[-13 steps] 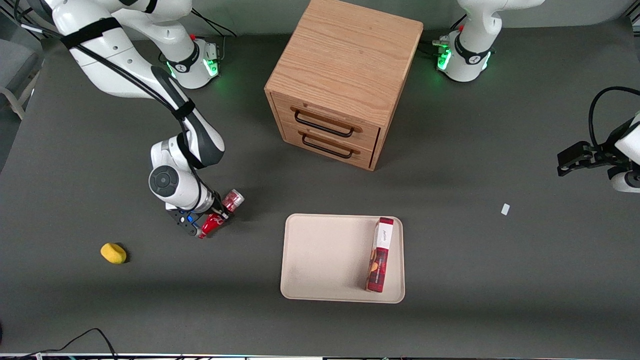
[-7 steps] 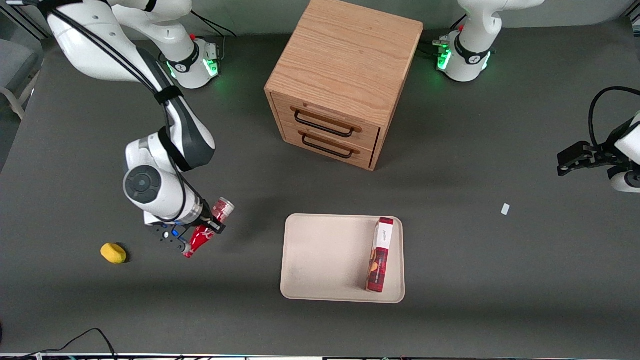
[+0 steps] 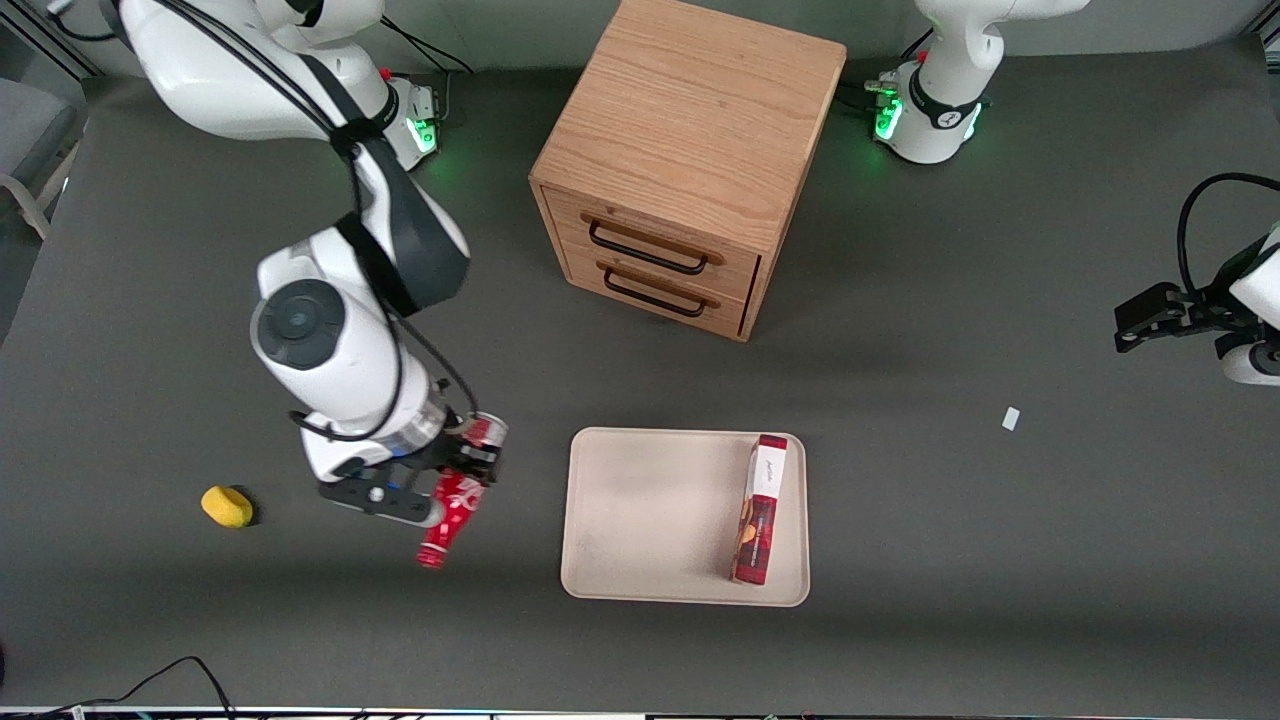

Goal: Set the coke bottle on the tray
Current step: 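Lift the bottle and carry it over the cream tray, then lower the bottle upright onto the tray and open the right gripper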

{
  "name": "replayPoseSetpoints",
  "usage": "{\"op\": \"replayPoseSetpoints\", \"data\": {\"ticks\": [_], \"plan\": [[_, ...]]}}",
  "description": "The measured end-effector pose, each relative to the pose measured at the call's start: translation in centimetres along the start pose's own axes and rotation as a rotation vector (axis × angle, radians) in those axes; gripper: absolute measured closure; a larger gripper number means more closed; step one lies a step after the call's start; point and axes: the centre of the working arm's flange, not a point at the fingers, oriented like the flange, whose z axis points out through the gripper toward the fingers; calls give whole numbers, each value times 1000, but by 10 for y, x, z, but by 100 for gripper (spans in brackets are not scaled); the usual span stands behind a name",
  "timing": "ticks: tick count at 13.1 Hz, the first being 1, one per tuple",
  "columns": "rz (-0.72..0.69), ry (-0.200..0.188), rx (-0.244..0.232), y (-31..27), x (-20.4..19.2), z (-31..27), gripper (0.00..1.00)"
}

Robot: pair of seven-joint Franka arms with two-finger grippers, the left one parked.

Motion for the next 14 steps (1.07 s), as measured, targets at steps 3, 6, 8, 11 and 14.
{"op": "replayPoseSetpoints", "data": {"ticks": [3, 6, 8, 11, 14], "plan": [[-128, 37, 81, -53, -16, 66, 46], [-184, 10, 93, -61, -31, 155, 46], [-191, -19, 82, -59, -39, 196, 46], [-191, -34, 75, -57, -42, 212, 46], [-186, -33, 80, -55, -44, 225, 46]]}}
